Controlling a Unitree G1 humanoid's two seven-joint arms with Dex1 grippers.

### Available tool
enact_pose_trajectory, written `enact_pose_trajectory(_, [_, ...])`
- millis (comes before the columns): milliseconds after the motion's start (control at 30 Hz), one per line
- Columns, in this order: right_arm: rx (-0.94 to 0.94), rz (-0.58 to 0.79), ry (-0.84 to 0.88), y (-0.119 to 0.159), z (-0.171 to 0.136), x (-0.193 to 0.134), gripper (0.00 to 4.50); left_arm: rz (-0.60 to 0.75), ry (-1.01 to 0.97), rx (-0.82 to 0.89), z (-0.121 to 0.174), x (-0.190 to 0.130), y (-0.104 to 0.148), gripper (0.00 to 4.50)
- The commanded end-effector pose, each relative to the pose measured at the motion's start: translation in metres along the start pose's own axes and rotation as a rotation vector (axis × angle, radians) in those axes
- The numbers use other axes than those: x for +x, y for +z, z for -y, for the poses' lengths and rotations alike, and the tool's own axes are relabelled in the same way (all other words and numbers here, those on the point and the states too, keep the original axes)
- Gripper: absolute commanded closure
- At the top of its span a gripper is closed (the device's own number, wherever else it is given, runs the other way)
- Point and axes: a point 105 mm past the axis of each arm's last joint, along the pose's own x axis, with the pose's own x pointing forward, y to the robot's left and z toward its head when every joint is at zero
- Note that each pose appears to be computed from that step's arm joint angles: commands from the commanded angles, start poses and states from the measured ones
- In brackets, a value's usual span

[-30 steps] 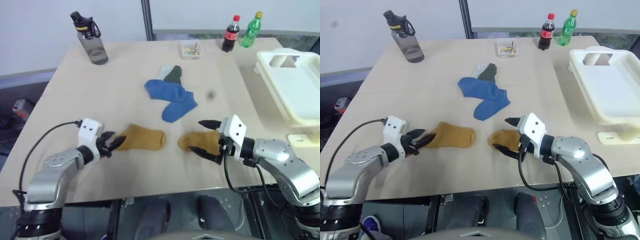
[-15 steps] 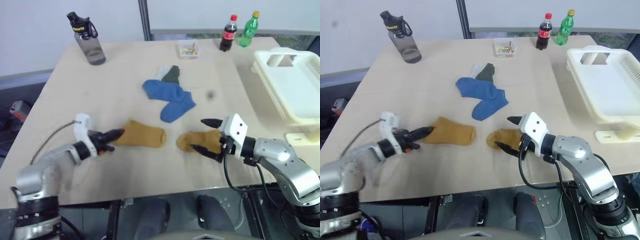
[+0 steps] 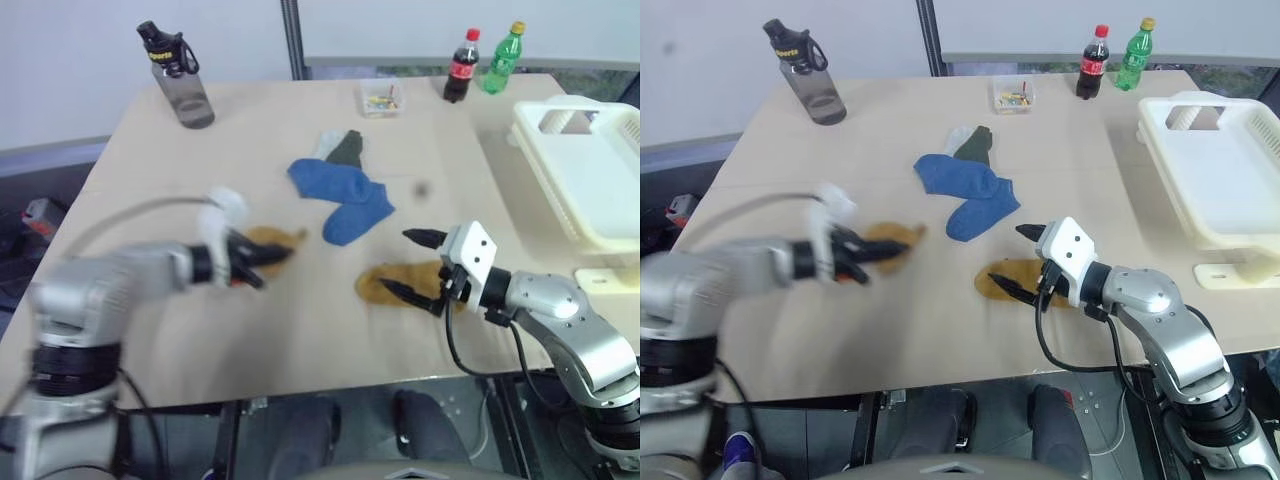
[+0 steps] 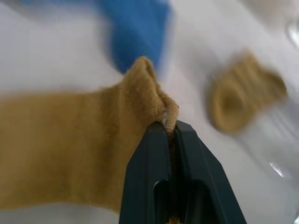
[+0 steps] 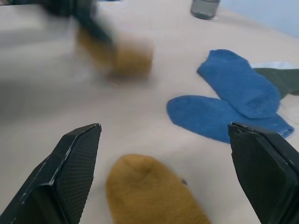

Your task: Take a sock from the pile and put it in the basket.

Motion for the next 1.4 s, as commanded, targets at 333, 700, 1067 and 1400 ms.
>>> enact_pose_trajectory(333, [0.223, 0.007, -0.021, 0.002, -0.015, 0.045, 0.0, 0.213, 0.041, 0.142, -0.026, -0.035, 0.043, 2.22])
enact_pose_trajectory(700, [0.367, -0.17, -0.003, -0.041, -0.006, 0.101, 0.0, 0.079, 0.258, 0.313, -0.088, -0.016, 0.028, 2.22])
enact_pose_trajectory(1067, [0.321, -0.122, 0.01, -0.031, -0.002, 0.113, 4.46, 0.189, 0.205, 0.259, -0.077, -0.026, 0.029, 4.5])
enact_pose_trajectory(1400, [0.299, -0.006, 0.069, 0.009, -0.001, 0.092, 4.46, 0.277, 0.053, 0.17, -0.039, -0.044, 0.041, 4.5])
